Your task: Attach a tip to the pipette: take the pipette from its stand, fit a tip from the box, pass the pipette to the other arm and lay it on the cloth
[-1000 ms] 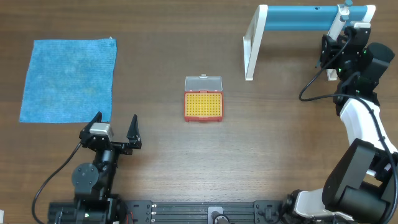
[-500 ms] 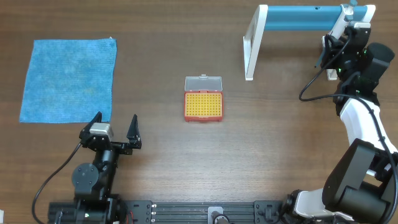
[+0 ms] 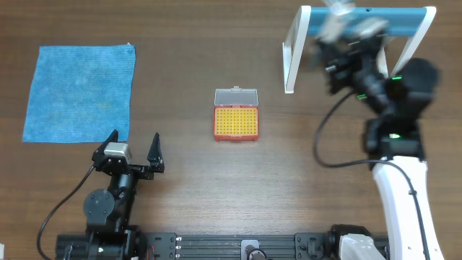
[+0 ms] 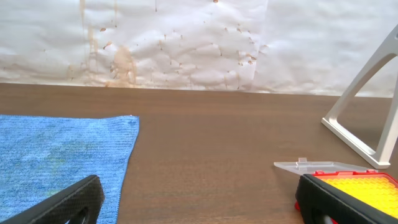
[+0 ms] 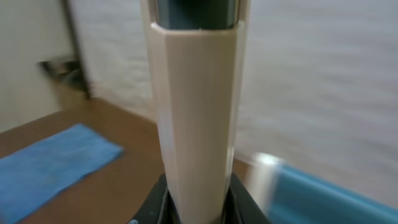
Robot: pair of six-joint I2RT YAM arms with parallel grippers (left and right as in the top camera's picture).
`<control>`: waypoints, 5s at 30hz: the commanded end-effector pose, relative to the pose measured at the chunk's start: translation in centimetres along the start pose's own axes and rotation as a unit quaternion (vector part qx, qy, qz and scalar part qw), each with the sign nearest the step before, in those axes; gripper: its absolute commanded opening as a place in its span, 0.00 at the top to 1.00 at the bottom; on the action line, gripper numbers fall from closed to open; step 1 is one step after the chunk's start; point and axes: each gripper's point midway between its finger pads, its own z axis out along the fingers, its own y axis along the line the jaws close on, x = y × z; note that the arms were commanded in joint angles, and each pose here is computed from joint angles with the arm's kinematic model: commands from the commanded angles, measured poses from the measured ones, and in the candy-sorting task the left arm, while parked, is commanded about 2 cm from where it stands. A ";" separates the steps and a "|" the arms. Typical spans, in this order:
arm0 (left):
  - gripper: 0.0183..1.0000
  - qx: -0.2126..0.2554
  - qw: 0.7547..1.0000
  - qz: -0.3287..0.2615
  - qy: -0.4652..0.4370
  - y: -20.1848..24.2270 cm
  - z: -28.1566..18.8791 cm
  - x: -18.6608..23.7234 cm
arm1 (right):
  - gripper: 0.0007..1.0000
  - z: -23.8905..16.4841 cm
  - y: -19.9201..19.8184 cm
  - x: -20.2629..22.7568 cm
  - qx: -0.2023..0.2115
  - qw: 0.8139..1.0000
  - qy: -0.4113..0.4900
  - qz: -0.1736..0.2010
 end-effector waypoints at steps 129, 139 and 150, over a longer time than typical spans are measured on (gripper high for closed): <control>0.00 -0.124 0.992 0.007 -0.014 4.2 -0.5 -0.5 | 0.92 6.3 16.3 -1.8 -0.174 0.981 -0.065 -0.062; 0.00 -0.114 0.992 0.002 -0.061 3.8 -0.6 -2.8 | 0.92 6.3 16.3 -1.7 -0.173 0.981 -0.064 -0.062; 0.00 -0.005 0.997 0.000 -0.080 -0.7 -0.5 -10.8 | 0.92 6.3 16.3 -1.8 -0.175 0.982 -0.061 -0.038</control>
